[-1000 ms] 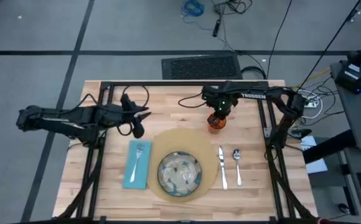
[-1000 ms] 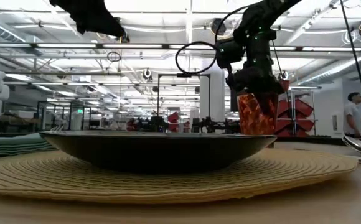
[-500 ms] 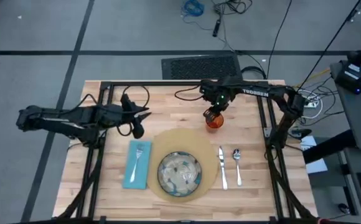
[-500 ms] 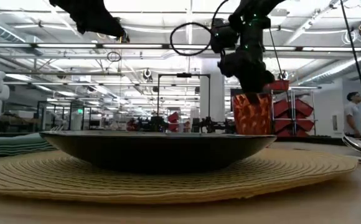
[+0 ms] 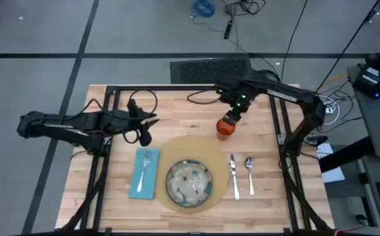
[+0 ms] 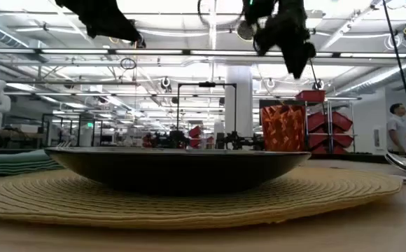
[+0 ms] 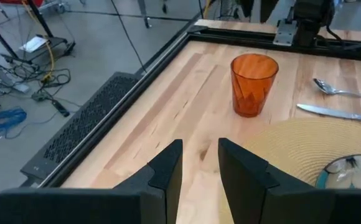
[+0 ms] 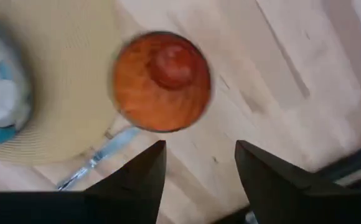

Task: Set table place
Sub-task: Return to Home Position

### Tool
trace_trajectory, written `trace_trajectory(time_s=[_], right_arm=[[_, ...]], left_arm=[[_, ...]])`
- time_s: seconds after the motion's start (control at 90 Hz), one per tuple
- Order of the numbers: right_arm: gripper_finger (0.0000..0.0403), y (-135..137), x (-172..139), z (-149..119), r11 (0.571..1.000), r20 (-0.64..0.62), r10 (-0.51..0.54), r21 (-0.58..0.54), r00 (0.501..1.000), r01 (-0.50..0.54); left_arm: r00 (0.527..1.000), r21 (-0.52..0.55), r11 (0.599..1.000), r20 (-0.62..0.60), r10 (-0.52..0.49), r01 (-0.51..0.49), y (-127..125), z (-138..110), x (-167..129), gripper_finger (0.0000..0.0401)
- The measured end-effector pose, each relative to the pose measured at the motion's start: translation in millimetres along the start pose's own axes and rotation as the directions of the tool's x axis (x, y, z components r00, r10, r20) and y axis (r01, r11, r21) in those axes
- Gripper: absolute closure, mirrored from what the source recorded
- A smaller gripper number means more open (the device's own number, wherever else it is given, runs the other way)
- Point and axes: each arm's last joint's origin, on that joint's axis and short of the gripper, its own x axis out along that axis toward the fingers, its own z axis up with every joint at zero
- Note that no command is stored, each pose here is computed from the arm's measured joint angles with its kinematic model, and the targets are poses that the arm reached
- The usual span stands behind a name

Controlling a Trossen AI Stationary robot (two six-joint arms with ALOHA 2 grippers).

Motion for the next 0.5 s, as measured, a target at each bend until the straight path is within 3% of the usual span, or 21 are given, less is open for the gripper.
trace_trajectory(time_s=[0.133, 0.222, 0.378, 0.5], right_arm=[[0.0231, 18, -36, -41, 0.992, 0.147, 0.04, -0.123, 0.988, -0.021], [0.0236, 27, -62, -69, 0.98, 0.325, 0.099, -0.197, 0.94, -0.035], [0.0242, 34, -84, -123, 0.922, 0.598, 0.315, -0.376, 0.737, -0.09], [0.0243, 22, -62, -162, 0.875, 0.682, 0.444, -0.47, 0.581, -0.116]], left_arm=[[0.999, -0.013, 1.0, 0.046, -0.022, 0.022, 1, 3, -11, 0.0313], [0.996, -0.02, 0.999, 0.081, -0.039, 0.041, 3, 5, -21, 0.0313], [0.987, -0.013, 0.999, 0.153, -0.046, 0.048, 6, 7, -35, 0.0313], [0.96, -0.001, 0.998, 0.274, -0.06, 0.063, 7, -4, -37, 0.0313]])
